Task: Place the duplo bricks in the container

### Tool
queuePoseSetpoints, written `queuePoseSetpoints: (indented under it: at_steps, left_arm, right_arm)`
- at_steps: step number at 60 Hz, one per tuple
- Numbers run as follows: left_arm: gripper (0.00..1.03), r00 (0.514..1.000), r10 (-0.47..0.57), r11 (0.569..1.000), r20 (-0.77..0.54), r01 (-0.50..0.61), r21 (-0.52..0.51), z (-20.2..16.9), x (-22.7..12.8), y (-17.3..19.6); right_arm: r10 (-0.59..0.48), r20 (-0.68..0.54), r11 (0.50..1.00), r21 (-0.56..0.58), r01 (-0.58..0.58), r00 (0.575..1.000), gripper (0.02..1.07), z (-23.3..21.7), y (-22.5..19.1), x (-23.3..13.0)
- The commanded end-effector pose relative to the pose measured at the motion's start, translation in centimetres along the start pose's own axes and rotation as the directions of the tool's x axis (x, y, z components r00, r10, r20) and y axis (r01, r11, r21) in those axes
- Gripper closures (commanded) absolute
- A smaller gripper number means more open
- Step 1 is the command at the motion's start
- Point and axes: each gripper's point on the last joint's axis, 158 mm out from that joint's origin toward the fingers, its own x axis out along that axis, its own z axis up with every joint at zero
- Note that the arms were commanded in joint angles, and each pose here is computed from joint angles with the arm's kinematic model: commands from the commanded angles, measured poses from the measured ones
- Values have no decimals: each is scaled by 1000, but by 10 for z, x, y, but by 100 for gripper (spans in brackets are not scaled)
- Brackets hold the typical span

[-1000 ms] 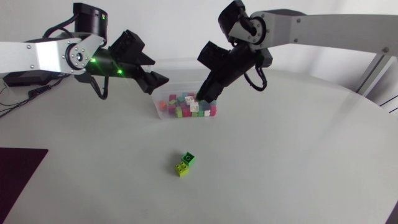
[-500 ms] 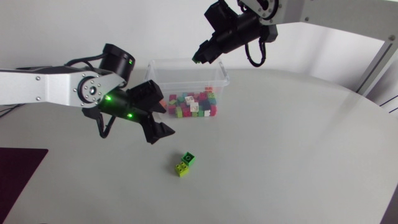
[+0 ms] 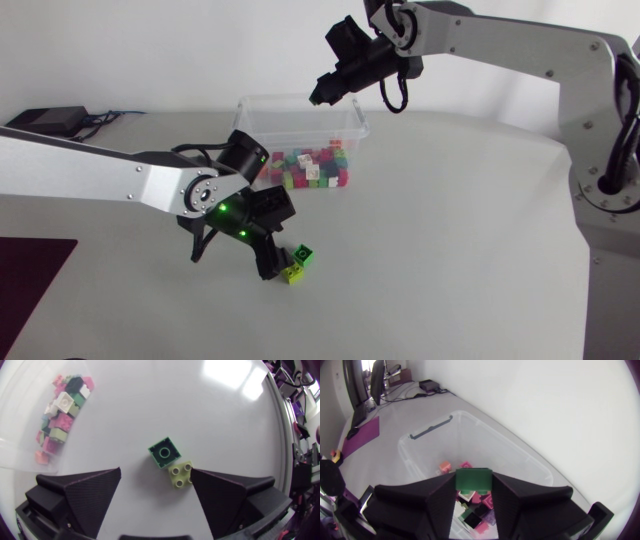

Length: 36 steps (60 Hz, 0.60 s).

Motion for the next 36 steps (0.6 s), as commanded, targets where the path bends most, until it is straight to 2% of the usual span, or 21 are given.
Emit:
queuePoseSetpoints:
  at_steps: [1,12,14,16,18,19,22,28,36]
  left_arm:
    - [7,998,-39,999,-48,38,-24,-17,14,-15]
    - [7,994,-72,997,-83,71,-16,-24,26,-32]
    - [7,994,-73,997,-84,72,-16,-25,27,-32]
    - [7,993,-77,997,-90,76,-17,-26,29,-34]
    - [8,992,-79,997,-94,78,-17,-27,32,-35]
    - [8,992,-78,997,-97,77,-19,-28,32,-35]
    - [8,991,-75,997,-108,73,-18,-31,37,-35]
    - [13,991,-69,998,-115,67,-20,-32,42,-34]
    - [29,991,-71,997,-116,69,-21,-31,43,-35]
  right_arm:
    - [-11,-3,1000,25,11,1000,71,-5,-9,12]
    - [-29,-15,999,37,30,999,70,-12,-18,27]
    - [-35,-14,998,42,35,999,67,-11,-19,28]
    - [-38,-17,998,49,39,999,57,-12,-21,30]
    - [-44,-16,998,54,44,999,41,-11,-22,29]
    - [-47,-19,997,54,48,999,29,-11,-22,29]
    - [-45,-26,997,63,46,999,6,-11,-22,27]
    - [-44,-31,997,61,46,999,6,-10,-19,14]
    - [-37,-49,998,49,40,998,6,-18,-8,-8]
